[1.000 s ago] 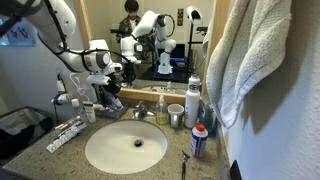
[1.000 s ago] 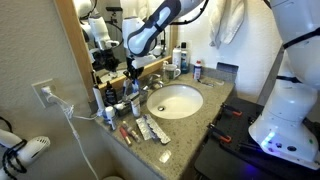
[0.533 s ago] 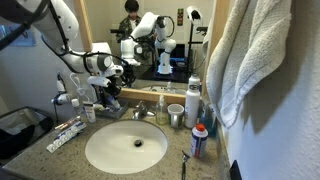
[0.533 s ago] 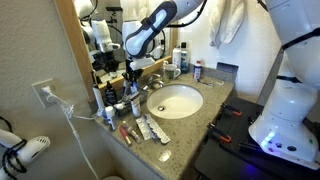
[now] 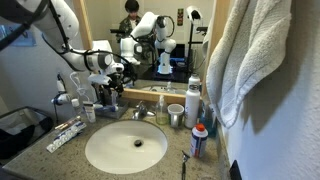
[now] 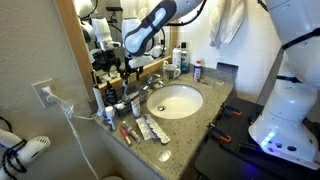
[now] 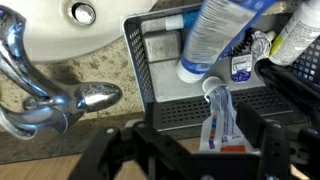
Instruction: Put the blue and white tube in the basket and then open the tap
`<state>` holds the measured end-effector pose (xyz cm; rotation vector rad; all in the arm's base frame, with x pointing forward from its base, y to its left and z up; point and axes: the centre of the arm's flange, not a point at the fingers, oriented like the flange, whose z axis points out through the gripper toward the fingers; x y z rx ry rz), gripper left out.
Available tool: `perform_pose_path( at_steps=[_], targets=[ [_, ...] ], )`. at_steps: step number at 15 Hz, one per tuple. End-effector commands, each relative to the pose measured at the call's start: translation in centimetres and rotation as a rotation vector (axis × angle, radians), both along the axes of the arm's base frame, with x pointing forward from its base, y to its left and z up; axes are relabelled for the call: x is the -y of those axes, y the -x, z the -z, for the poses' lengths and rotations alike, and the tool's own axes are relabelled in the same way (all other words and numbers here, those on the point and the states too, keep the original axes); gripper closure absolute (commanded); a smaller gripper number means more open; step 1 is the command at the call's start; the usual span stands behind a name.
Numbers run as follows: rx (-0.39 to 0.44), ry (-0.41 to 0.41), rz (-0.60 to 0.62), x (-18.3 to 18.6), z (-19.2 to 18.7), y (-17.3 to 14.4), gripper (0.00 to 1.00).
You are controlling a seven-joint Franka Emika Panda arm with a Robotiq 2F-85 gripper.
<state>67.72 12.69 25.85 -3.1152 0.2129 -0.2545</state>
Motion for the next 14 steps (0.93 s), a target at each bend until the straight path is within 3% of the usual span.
perform_pose_path(
  at_steps=[1,7,14],
  targets=[
    [0.018,0.008,0.034,-0.3,-2.1,-0.1,0.0],
    [0.059,0.041,0.13,1.5,-6.3,1.7,0.0],
    [0.003,0.094,0.211,8.1,-7.6,6.3,0.0]
  ],
)
